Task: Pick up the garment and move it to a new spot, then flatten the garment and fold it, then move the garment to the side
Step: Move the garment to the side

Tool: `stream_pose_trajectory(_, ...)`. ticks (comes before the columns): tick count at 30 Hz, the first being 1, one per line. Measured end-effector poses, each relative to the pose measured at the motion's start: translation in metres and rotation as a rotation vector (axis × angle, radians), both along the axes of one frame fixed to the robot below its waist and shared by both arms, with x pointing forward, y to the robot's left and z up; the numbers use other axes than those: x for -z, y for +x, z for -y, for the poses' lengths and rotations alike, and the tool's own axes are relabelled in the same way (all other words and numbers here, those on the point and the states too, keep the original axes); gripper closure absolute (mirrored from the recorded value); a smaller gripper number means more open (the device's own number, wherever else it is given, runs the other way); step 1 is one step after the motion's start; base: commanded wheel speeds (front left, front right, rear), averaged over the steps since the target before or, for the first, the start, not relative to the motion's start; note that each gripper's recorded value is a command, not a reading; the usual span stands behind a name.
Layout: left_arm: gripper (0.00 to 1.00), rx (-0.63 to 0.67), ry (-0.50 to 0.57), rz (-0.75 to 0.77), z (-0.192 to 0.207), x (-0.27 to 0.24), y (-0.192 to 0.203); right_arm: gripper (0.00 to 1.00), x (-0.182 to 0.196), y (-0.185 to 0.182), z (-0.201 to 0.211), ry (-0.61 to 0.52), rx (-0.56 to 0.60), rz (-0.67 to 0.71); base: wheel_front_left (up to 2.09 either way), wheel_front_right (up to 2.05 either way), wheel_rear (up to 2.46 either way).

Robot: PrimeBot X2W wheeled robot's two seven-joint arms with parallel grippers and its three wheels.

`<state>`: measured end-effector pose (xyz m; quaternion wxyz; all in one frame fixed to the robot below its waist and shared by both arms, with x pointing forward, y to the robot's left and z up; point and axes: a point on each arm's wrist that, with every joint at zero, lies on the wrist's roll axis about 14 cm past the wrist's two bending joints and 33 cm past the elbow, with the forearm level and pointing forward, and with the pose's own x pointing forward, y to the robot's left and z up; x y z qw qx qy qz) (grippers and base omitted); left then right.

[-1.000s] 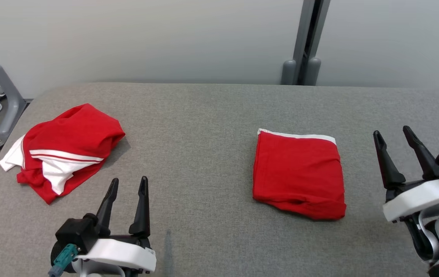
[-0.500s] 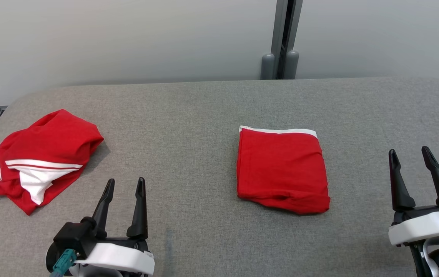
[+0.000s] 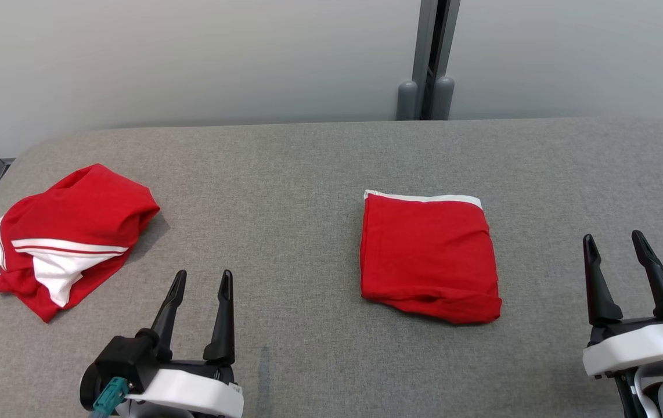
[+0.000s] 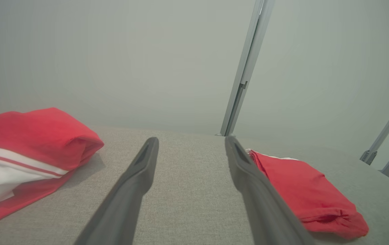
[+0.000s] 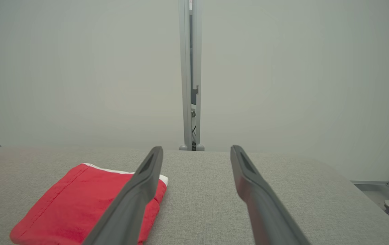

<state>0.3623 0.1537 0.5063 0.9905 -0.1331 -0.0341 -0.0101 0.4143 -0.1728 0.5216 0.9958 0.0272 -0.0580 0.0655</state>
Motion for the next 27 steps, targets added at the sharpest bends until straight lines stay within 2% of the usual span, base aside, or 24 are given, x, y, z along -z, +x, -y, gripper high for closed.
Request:
stream_pose_trajectory(24, 0.00, -0.028, 0.002, -0.022, -0.009, 0.007, -0.009, 0.00, 0.003, 0.004, -0.010, 0.019, -0.025, -0.012, 0.00, 0.00, 0.00)
stream_pose_trajectory(27, 0.00, -0.029, 0.002, -0.025, -0.009, 0.008, -0.008, 0.00, 0.006, 0.005, -0.010, 0.061, -0.015, -0.022, 0.00, 0.00, 0.00)
